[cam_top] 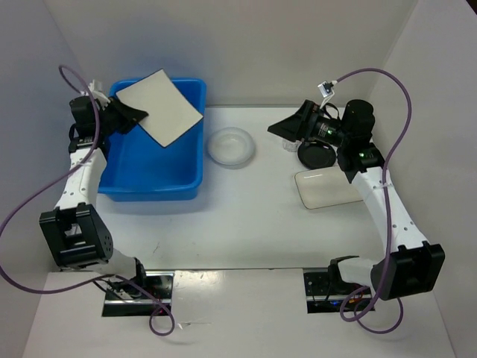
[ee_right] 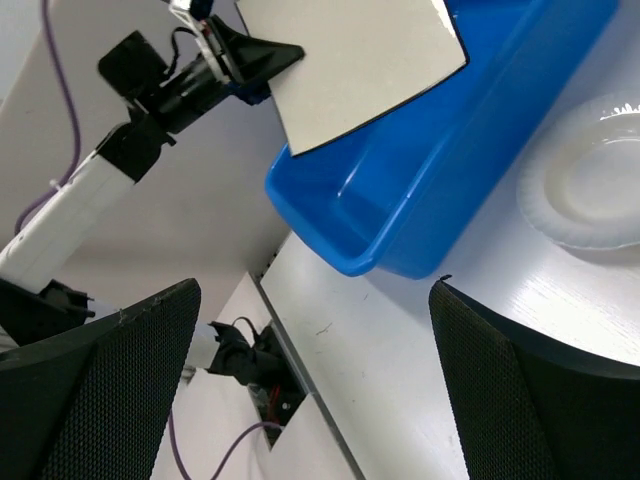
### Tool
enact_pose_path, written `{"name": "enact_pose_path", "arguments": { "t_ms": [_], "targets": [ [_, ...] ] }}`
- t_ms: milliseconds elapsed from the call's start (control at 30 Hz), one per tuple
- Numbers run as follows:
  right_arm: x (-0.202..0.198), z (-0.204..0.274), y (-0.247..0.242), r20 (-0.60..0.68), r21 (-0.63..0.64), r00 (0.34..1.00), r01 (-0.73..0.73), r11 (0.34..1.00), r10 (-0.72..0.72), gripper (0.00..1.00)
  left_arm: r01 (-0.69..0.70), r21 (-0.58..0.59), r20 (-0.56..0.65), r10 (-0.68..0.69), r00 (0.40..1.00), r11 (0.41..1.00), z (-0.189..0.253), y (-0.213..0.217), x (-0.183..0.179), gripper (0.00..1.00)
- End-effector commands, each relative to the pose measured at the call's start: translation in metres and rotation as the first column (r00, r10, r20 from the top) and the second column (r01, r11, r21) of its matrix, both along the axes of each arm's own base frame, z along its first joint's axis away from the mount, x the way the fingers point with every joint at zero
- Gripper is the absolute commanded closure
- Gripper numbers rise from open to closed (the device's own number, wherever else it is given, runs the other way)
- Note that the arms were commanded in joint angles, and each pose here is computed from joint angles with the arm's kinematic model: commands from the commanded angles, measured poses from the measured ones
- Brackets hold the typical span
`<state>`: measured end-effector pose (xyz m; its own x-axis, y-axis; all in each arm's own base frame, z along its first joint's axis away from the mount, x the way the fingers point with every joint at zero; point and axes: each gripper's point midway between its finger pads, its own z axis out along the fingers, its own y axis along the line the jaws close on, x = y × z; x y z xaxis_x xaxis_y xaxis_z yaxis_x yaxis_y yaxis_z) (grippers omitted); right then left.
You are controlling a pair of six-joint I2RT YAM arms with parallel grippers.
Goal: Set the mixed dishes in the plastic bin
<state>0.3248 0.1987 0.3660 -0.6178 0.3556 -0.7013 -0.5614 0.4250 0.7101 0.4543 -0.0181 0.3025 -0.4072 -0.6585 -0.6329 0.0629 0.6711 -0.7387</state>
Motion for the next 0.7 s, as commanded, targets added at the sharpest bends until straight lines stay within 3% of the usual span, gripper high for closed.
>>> {"name": "enact_pose_path", "arguments": {
  "t_ms": [0,200,667],
  "targets": [
    [-0.007,-0.001,-0.002,0.034,-0.023,0.999,0.006,1.0,-0.006,0.0,-0.075,0.017,0.113,0.073,0.991,0.997,0.034,0.023,0.016,1.0],
    [-0.013,-0.007,-0.004,0.029,-0.032,0.999,0.015,0.999,-0.014,0.0,-0.137,0.103,0.038,0.134,0.99,0.985,0.0,0.063,0.037,1.0],
    [-0.01,-0.022,-0.005,-0.002,-0.052,1.0,0.022,0.998,-0.022,0.0,-0.157,0.077,-0.179,0.168,0.969,0.985,-0.124,0.083,0.054,1.0]
  ]
}}
